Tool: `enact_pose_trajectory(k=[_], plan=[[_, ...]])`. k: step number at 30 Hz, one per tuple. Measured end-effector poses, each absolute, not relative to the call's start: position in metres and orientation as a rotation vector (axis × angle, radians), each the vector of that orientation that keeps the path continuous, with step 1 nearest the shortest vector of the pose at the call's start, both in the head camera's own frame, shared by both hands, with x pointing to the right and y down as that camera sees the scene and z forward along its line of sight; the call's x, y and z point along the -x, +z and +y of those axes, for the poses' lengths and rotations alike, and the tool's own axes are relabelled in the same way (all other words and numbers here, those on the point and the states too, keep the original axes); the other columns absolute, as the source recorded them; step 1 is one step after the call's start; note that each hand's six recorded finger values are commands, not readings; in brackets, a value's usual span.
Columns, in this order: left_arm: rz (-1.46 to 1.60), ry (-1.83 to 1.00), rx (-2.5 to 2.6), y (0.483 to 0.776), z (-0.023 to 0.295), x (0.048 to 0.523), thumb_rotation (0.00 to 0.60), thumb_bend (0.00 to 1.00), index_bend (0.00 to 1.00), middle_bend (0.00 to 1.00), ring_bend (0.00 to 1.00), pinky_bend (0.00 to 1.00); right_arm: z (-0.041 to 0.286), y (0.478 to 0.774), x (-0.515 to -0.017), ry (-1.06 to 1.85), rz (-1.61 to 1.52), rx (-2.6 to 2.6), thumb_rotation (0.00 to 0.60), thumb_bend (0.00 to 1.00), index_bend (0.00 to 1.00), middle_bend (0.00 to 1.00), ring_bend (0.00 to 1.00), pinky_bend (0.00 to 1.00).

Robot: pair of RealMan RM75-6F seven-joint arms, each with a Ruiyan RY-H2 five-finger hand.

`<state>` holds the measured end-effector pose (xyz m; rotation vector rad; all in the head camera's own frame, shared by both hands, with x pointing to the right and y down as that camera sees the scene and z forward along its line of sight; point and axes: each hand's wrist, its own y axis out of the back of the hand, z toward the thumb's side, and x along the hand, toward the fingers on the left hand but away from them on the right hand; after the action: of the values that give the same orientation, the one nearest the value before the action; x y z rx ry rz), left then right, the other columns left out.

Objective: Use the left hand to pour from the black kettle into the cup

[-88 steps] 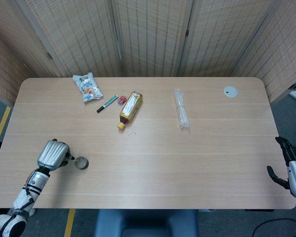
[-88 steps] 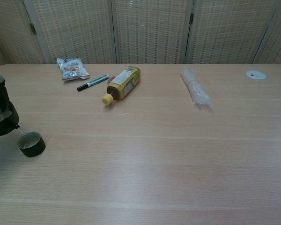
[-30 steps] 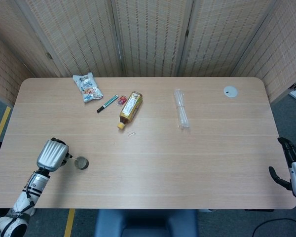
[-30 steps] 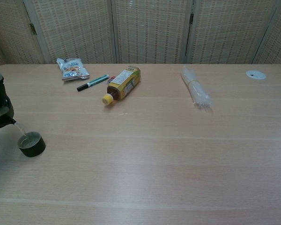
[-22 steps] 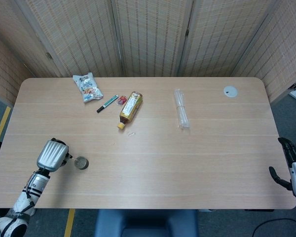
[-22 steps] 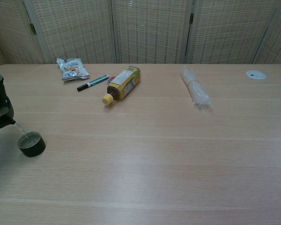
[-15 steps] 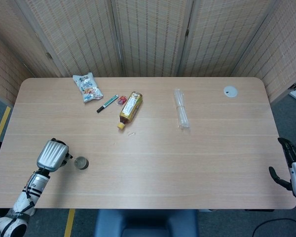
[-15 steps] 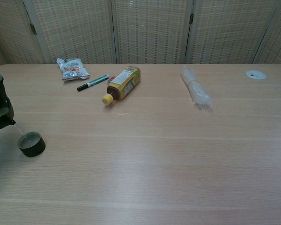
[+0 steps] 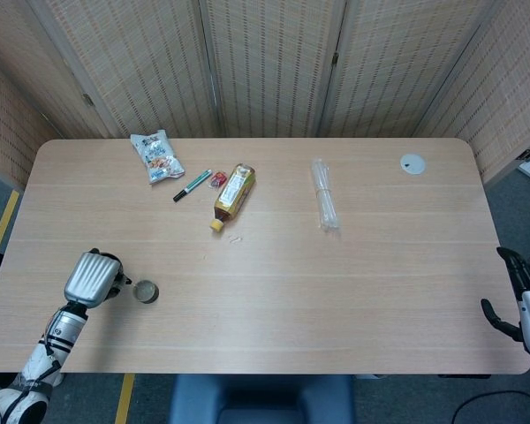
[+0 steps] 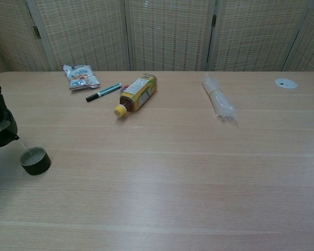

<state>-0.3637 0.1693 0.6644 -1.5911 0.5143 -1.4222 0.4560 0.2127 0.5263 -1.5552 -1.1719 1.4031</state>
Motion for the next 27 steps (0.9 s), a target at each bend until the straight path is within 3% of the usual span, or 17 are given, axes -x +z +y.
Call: enact_pose_trajectory(k=[22,25,27], plan=[[0.804,-1.430,1.832,0.673,0.165,0.376,0.583,0.49,1.00,1.00,1.00,0.51,0.212,0.524,-0.452,1.398,-1.168,1.551,0.600,0.35,0.08,0.17,0.22,0.00],[0.866,-1.415,1.861,0.672,0.160,0.378,0.547,0.49,1.00,1.00,1.00,0.50,0.212,0.524,-0.452,1.398,-1.169,1.550,0.600,0.35,0.08,0.17,0.22,0.00],[0.910,-1.405,1.883,0.670,0.156,0.378,0.475,0.49,1.00,1.00,1.00,0.50,0.211,0.524,-0.452,1.398,-1.169,1.551,0.600,0.35,0.08,0.17,0.22,0.00]])
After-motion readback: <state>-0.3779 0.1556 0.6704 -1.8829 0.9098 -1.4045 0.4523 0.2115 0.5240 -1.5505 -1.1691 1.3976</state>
